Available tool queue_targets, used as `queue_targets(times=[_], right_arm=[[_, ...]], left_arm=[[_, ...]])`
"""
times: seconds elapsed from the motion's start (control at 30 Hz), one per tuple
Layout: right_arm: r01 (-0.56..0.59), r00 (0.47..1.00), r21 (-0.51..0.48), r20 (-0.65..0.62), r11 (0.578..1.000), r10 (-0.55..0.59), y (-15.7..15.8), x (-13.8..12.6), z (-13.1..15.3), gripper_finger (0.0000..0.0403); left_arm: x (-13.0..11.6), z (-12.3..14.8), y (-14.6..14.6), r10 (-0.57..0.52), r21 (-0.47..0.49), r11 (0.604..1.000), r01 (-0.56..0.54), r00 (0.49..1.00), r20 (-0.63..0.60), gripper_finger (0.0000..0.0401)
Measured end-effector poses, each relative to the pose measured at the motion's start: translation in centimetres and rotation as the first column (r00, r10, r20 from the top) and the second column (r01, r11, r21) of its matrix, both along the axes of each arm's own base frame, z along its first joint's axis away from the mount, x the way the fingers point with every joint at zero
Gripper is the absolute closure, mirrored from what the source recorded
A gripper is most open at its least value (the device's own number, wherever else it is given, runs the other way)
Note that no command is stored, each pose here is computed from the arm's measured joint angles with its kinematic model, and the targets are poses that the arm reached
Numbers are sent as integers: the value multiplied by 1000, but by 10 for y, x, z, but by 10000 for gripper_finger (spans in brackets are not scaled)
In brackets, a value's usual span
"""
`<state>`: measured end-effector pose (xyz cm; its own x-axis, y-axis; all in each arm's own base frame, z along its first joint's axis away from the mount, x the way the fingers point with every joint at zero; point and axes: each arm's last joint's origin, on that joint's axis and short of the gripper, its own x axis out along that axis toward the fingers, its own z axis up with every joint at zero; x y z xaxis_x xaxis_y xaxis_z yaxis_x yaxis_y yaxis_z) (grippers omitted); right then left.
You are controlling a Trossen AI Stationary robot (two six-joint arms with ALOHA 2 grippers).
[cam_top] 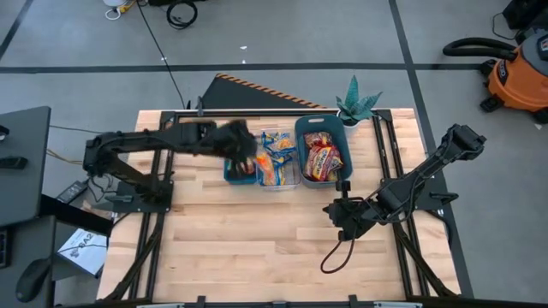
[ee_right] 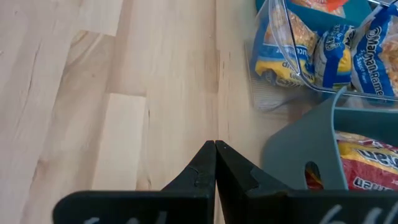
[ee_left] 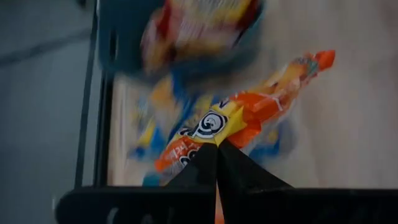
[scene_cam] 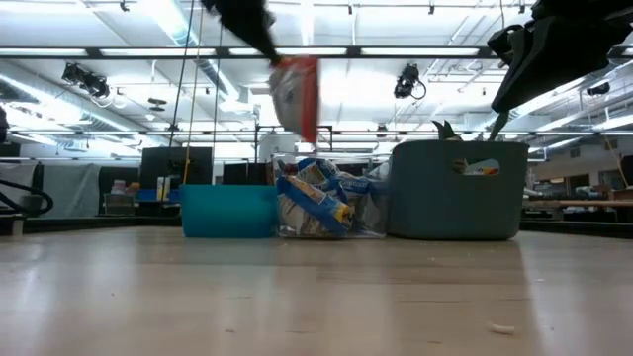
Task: Sort Maruchan noodles
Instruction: Put the orange noodle into the blue bin
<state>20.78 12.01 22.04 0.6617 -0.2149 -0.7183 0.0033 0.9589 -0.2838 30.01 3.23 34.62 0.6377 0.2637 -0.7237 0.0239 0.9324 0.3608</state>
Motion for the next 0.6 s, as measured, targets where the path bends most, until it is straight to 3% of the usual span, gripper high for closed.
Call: queue_targets(times=[0.17, 0.3, 0.5, 0.6], right_arm=[[-4, 1000, -2, 4, 1000, 4, 0, 0, 0, 391], [-5, 1000, -2, 8, 1000, 5, 0, 1, 1, 391], [-11, 1000, -8, 8, 1000, 11, 0, 1, 1, 391], [-13, 1000, 16, 8, 1000, 13, 1, 1, 1, 391]], left_arm=[[-19, -7, 42, 184, 34, 983, -181, 976, -120, 398], [-28, -10, 70, 380, 91, 924, -371, 916, -130, 398], [-37, -17, 101, 551, 46, 834, -550, 824, -131, 399], [-39, -24, 103, 593, -34, 794, -607, 785, -177, 399]])
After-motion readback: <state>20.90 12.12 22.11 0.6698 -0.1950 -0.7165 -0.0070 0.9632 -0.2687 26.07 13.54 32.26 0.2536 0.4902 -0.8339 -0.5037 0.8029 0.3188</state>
